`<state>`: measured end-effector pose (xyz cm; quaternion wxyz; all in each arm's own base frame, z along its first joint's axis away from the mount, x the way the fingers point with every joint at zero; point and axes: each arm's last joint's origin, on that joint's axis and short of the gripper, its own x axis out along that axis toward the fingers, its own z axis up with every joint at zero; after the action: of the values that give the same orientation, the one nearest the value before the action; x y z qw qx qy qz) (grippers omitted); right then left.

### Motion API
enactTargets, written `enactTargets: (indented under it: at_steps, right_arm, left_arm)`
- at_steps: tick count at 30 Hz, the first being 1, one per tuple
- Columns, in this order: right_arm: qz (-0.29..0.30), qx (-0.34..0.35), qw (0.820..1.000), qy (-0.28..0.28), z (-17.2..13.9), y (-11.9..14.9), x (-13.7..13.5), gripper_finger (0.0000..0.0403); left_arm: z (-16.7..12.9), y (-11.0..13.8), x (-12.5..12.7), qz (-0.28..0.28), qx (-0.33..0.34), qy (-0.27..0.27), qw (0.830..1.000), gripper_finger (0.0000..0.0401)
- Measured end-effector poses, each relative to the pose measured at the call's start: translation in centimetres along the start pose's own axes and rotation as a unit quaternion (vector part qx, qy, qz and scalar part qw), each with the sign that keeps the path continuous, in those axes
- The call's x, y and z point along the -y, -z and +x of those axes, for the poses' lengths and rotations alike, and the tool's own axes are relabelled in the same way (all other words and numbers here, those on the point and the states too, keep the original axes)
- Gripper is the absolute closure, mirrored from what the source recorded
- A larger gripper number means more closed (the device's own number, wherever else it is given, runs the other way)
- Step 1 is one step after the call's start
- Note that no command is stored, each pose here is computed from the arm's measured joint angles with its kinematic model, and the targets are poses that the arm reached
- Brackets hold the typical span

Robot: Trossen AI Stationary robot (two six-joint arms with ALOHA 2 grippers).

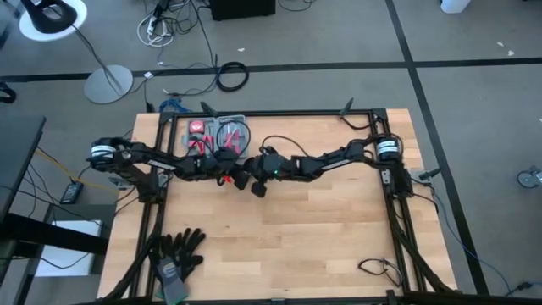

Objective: Coil cords
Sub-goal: Coil the black wire onto the spool

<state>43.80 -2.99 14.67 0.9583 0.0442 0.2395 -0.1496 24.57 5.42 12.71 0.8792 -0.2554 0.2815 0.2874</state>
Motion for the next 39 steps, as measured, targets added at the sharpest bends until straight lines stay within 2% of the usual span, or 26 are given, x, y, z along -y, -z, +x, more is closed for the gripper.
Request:
enactTargets:
  at_steps: [4,8,14,18,20,25,30,34,39]
  right_arm:
    - [-0.024,-0.001,1.000,0.016,-1.7,-1.8,0.4,0.0366]
    - [-0.049,-0.036,0.996,0.070,-3.2,-2.4,1.3,0.0369]
    - [-0.065,-0.128,0.981,0.127,-5.1,-2.0,2.7,0.0370]
    - [-0.069,-0.201,0.965,0.155,-7.2,-1.1,3.4,0.0392]
    - [-0.057,-0.205,0.964,0.159,-8.3,-0.4,3.7,0.0399]
    - [0.010,-0.153,0.975,0.159,-11.7,2.4,4.5,0.0397]
    - [0.061,-0.026,0.996,0.063,-13.1,5.0,4.0,0.0398]
    - [0.048,0.037,0.998,0.031,-12.7,6.6,3.7,0.0395]
    - [-0.010,0.017,1.000,0.004,-10.8,7.4,3.1,0.0396]
  left_arm:
    - [0.0,0.2,0.0,0.003,-0.009,0.005,1.000,0.0401]
    - [0.0,0.3,0.0,0.008,-0.020,0.012,1.000,0.0401]
    - [0.0,0.5,-0.1,0.016,-0.026,0.010,0.999,0.0401]
    - [0.0,0.5,0.0,0.016,-0.026,0.012,0.999,0.0401]
    - [0.0,0.5,0.0,0.018,-0.027,0.014,0.999,0.0401]
    - [0.0,0.5,0.0,0.019,-0.028,0.017,0.999,0.0401]
    - [0.0,0.4,0.0,0.018,-0.029,0.022,0.999,0.0401]
    - [0.0,0.4,0.1,0.017,-0.026,0.026,0.999,0.0401]
    - [0.0,0.3,0.2,0.016,-0.024,0.030,0.999,0.0401]
